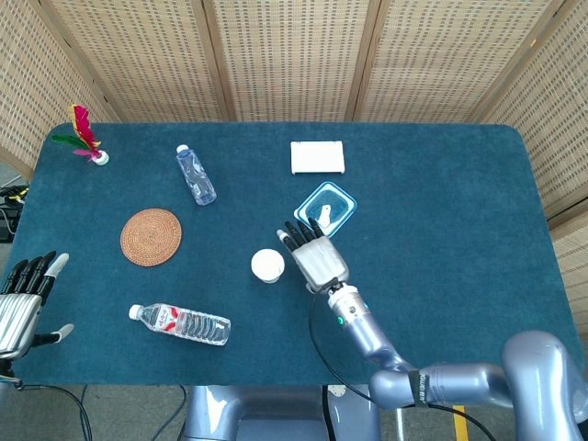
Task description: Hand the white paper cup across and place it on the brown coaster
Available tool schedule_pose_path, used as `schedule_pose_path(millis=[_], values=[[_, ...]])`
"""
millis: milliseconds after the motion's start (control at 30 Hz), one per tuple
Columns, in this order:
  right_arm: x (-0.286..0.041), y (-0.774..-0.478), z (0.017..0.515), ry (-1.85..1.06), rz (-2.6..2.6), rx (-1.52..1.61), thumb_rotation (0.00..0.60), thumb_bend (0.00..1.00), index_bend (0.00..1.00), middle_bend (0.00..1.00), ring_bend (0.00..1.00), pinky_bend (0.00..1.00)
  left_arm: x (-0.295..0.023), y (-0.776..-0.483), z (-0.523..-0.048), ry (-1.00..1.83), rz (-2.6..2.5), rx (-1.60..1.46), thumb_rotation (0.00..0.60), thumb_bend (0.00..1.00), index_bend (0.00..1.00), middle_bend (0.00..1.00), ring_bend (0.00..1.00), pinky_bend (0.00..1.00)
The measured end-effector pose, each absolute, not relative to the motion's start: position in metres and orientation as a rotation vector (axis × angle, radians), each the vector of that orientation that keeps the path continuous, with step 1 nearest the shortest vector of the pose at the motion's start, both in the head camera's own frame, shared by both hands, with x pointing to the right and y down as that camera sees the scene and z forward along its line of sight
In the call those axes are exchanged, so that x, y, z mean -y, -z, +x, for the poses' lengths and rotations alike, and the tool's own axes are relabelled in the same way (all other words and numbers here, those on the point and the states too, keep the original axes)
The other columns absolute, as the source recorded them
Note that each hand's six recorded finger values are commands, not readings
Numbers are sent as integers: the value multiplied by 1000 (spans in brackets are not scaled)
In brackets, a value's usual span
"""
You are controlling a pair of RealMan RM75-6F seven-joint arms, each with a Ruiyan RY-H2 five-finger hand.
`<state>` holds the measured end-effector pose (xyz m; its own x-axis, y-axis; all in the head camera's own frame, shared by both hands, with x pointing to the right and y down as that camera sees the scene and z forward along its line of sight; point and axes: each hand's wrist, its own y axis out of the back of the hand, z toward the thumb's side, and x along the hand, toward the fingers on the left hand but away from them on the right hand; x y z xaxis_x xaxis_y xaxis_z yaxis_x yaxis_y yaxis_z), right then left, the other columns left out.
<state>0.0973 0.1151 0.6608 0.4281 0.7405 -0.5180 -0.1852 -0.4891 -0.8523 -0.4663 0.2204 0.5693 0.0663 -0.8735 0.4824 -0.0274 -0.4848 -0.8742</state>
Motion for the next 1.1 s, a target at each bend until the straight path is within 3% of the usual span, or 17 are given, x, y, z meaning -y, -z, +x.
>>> schedule_pose_path(millis=[333,667,1100], values=[[-144,-629,209,-1255,-1629,659,600,83,25,0,0,0,-223,-570,-458,1487,-1640,-889,600,87,0,0,0,0],[-215,-627,327,-1403,-1617,817,600,83,25,0,0,0,-224,-572,-447,1461,-1649,-868,600,89,0,0,0,0],[-220,-602,355,-1353,-1576,908,600,83,26,0,0,0,-200,-571,-417,1415,-1676,-817,600,116,0,0,0,0]])
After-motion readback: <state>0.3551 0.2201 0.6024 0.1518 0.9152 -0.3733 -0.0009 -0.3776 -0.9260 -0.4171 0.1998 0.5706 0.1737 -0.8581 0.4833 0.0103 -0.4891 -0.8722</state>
